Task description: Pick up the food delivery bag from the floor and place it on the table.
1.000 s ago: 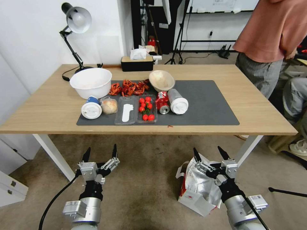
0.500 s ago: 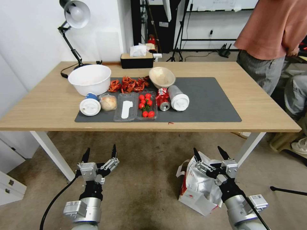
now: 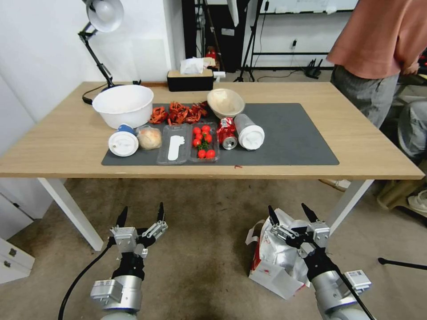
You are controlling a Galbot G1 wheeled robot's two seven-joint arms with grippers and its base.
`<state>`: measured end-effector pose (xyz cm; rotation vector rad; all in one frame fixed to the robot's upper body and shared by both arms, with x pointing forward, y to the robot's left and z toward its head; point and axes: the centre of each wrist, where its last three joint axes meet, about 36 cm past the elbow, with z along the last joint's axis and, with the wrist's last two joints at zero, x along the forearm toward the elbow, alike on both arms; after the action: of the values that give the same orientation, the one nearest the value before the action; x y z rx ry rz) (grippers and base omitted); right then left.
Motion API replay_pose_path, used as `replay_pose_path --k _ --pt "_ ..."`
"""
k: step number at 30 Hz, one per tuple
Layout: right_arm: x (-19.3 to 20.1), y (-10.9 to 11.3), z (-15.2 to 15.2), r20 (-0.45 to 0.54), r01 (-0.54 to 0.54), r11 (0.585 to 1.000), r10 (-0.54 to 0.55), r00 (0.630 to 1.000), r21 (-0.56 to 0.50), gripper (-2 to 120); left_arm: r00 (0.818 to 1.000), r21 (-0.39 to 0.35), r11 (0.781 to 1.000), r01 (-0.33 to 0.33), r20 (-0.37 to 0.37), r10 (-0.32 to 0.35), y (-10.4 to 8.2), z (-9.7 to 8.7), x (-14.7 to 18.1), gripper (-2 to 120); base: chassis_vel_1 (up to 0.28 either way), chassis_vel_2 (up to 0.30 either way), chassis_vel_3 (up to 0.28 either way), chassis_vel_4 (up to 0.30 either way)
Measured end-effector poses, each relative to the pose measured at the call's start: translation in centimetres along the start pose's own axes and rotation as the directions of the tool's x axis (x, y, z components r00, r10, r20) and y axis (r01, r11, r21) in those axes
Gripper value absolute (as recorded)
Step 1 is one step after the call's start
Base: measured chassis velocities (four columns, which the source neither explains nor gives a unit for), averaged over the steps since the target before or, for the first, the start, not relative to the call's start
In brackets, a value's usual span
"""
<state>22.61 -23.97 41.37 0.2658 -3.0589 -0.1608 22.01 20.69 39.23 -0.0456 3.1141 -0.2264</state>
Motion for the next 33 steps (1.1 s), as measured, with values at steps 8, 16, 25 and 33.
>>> replay_pose_path --k 8,16,25,33 --pt "-0.1 0.0 0.1 0.0 0.001 1.0 -0.001 1.0 -0.002 100 1.0 -0.005 1.0 -0.009 -0.008 0.009 0.2 0.2 0.1 100 0.0 0.0 0.0 0.0" --pt "-0.1 -0.1 0.2 -0.001 0.006 1.0 -0.006 1.0 0.0 100 1.0 -0.012 1.0 -0.016 -0.01 0.016 0.6 0.3 0.0 100 0.0 0.0 0.0 0.0" --pt "-0.1 -0.1 0.3 -0.002 0.006 1.0 -0.006 1.0 0.001 100 0.999 -0.027 0.999 -0.031 -0.012 0.031 1.0 0.6 -0.1 100 0.0 0.0 0.0 0.0" --pt "-0.1 -0.1 0.4 -0.002 0.004 1.0 -0.004 1.0 0.003 100 0.999 -0.018 0.999 -0.031 -0.011 0.031 0.8 0.6 -0.1 100 0.0 0.0 0.0 0.0"
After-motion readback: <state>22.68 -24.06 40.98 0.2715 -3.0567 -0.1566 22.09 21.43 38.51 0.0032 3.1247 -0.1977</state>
